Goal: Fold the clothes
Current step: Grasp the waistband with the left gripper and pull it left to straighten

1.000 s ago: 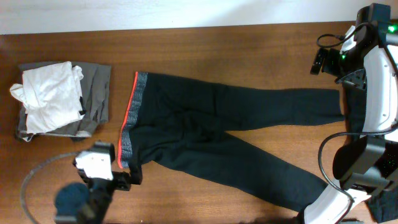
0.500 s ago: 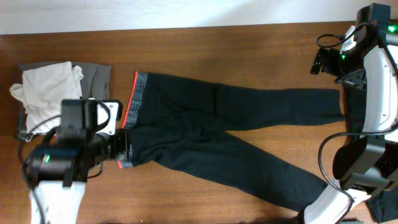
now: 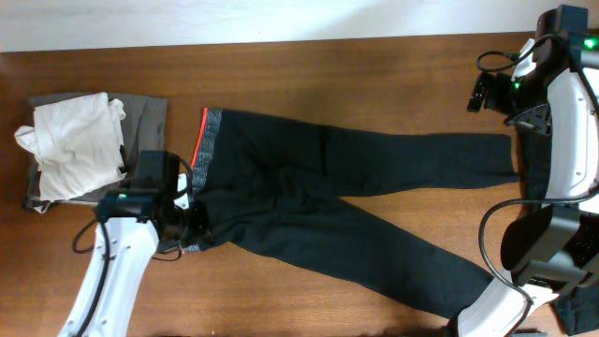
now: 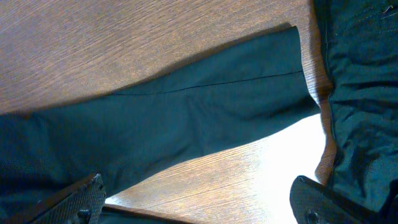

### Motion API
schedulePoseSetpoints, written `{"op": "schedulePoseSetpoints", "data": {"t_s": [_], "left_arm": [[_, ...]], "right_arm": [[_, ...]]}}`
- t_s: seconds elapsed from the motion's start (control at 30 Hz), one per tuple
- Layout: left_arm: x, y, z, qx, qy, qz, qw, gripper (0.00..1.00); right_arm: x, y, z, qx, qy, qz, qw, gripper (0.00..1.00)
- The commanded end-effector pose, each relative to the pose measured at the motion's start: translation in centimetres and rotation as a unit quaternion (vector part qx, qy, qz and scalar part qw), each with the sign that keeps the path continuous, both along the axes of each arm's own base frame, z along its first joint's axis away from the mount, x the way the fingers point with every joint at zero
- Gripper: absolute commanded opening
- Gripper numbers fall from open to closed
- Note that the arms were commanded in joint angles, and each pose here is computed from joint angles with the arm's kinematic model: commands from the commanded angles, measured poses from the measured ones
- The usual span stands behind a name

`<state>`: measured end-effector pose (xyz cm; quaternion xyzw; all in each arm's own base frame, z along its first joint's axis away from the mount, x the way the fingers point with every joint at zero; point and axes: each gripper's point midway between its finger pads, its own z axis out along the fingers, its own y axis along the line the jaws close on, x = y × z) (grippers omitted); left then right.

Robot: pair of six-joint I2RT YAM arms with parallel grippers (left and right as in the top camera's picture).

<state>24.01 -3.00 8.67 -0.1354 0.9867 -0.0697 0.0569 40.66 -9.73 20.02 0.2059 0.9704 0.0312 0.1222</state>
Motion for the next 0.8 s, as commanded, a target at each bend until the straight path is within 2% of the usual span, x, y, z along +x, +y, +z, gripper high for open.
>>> {"op": "schedulePoseSetpoints", "data": {"t_s": [0.0,0.4,0.57,0.77], "left_arm": [[-0.5,0.1,-3.1,-0.002,0.025,0.019,1.000,0.00],[1.2,1.0,-9.3,0.016,0.047,0.027,0.998,0.00],[0.1,3.3,-11.4,0.080,0.088,0.032,0.992,0.01],[-0.5,6.3,-11.4,0.145,0.102,0.050,0.983,0.00]], "right_arm": [[0.0,-0.2,0.2,-0.002,-0.002,-0.006,1.000,0.99],[0.0,-0.2,0.2,-0.002,-0.002,-0.006,1.000,0.99],[0.0,-0.2,0.2,-0.002,-0.002,-0.006,1.000,0.99],[0.0,-0.2,0.2,-0.002,-0.002,-0.006,1.000,0.99]]}}
